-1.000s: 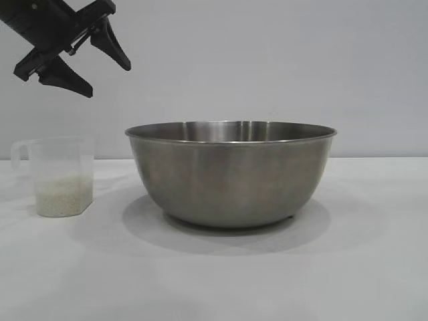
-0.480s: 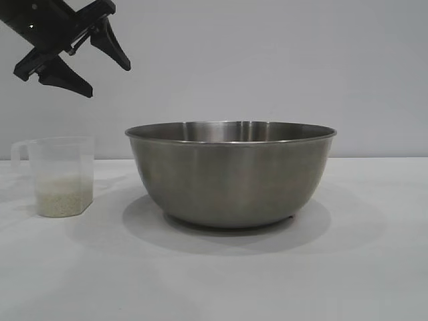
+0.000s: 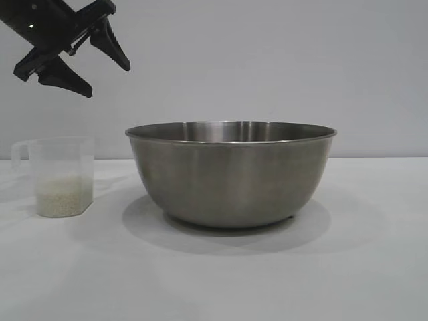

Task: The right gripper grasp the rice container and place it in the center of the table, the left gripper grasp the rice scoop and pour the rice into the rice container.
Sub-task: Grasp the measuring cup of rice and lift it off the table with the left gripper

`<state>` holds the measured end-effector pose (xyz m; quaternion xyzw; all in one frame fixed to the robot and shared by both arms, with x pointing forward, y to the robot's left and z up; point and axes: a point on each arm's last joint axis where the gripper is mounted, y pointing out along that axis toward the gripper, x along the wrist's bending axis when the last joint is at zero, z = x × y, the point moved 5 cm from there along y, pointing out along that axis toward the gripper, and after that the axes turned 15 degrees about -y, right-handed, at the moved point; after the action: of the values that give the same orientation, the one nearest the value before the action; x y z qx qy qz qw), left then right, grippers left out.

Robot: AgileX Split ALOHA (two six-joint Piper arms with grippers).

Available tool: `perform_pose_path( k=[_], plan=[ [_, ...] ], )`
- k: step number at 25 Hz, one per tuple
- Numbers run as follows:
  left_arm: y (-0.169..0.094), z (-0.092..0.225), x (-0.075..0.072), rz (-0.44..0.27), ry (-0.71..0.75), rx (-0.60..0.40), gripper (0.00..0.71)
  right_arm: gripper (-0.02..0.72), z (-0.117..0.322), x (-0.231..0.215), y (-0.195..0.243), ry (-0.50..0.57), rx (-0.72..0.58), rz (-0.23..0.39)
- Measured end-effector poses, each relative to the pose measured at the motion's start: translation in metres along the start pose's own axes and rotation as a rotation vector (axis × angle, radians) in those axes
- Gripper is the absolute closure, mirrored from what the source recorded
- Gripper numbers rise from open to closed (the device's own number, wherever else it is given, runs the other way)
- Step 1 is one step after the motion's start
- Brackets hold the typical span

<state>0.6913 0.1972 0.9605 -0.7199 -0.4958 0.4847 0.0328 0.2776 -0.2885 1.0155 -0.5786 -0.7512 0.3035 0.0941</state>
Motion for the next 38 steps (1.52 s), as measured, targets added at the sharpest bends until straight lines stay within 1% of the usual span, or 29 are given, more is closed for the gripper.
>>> perform_pose_path(
  k=[4,6,9,16,19,22,24,25,27,30,32,36,38],
  plan=[
    [0.0,0.001,-0.001,0.006,0.002,0.007,0.214,0.137,0.001,0.0,-0.002,0.005,-0.017,0.007],
    [0.0,0.004,-0.004,0.031,0.002,0.03,0.214,0.137,0.002,0.0,-0.006,0.005,-0.047,0.017],
    [0.0,0.007,-0.008,0.054,0.004,0.051,0.214,0.137,0.002,0.0,-0.007,0.005,-0.052,0.019],
    [0.0,0.005,-0.006,0.038,0.008,0.039,0.214,0.137,0.002,0.0,-0.007,0.006,-0.052,0.019],
    [-0.005,0.006,-0.007,0.021,0.083,0.055,0.214,0.137,0.002,0.0,-0.007,0.006,-0.052,0.019],
    [-0.022,0.001,-0.016,-0.003,0.188,0.056,0.214,0.137,0.002,0.0,-0.007,0.006,-0.052,0.019],
    [-0.041,-0.003,-0.026,-0.029,0.241,0.056,0.214,0.137,0.002,0.0,-0.007,0.006,-0.052,0.019],
    [-0.049,-0.003,-0.028,-0.049,0.265,0.07,0.214,0.137,0.002,0.0,-0.007,0.006,-0.052,0.019],
    [-0.068,-0.002,-0.034,-0.09,0.252,0.093,0.214,0.137,0.002,0.0,-0.007,0.006,-0.052,0.019],
    [-0.094,0.004,-0.036,-0.172,0.25,0.16,0.214,0.137,0.002,0.0,-0.007,0.006,-0.052,0.019],
    [-0.11,0.006,-0.035,-0.231,0.246,0.181,0.214,0.137,0.002,0.0,-0.007,0.006,-0.052,0.019],
    [-0.149,0.008,-0.035,-0.363,0.278,0.195,0.214,0.137,0.002,0.0,-0.007,0.006,-0.052,0.019],
    [-0.171,0.007,-0.038,-0.417,0.292,0.183,0.214,0.137,0.002,0.0,-0.007,0.006,-0.052,0.019]
  ],
)
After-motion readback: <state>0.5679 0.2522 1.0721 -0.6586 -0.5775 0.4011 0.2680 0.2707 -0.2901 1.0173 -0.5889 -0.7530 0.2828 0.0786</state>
